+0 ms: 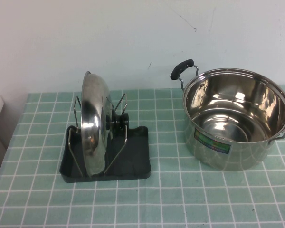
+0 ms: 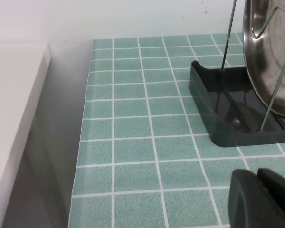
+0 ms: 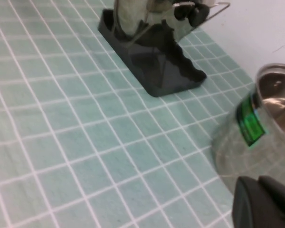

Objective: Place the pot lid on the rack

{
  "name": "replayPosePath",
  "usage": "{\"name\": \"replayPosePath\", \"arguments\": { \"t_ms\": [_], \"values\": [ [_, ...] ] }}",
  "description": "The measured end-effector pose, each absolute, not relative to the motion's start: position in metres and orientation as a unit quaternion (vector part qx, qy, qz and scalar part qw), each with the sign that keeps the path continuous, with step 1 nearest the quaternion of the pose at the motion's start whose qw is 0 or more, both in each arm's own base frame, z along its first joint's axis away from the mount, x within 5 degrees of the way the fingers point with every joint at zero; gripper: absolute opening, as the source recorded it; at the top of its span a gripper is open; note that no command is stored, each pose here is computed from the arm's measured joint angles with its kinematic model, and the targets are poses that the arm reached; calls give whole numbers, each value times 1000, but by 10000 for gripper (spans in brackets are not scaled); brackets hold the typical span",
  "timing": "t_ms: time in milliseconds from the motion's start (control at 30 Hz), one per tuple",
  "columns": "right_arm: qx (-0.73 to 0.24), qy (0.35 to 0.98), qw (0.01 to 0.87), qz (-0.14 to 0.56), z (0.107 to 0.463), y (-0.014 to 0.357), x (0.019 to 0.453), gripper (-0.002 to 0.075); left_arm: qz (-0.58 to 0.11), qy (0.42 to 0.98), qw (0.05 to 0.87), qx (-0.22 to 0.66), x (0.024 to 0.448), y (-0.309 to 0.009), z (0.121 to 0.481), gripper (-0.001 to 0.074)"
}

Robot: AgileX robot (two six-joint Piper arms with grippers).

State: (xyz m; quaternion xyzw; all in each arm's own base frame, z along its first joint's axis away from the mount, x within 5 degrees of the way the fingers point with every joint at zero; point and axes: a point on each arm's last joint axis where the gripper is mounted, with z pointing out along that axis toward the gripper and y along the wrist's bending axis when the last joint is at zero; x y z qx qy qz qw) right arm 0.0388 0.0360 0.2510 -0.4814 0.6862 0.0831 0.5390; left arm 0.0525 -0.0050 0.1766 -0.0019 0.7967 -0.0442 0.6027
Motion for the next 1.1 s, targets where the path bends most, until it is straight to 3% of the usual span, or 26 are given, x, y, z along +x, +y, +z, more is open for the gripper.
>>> {"name": "replayPosePath", "arguments": {
  "t_ms": [167,367,633,1100],
  "values": [
    [-455,689,563,45,239,31,41,-1,-44,797,603,-2,53,-5,177,-2],
    [-348,705,618,-32,207,18,45,-1,-44,797,603,-2,53,-5,177,-2],
    [-229,774,582,-99,171,6,52,-1,-45,796,604,-3,52,-5,177,-2],
    [-190,794,569,-96,169,4,51,-1,-44,796,604,-2,52,-5,177,-2]
  ]
}}
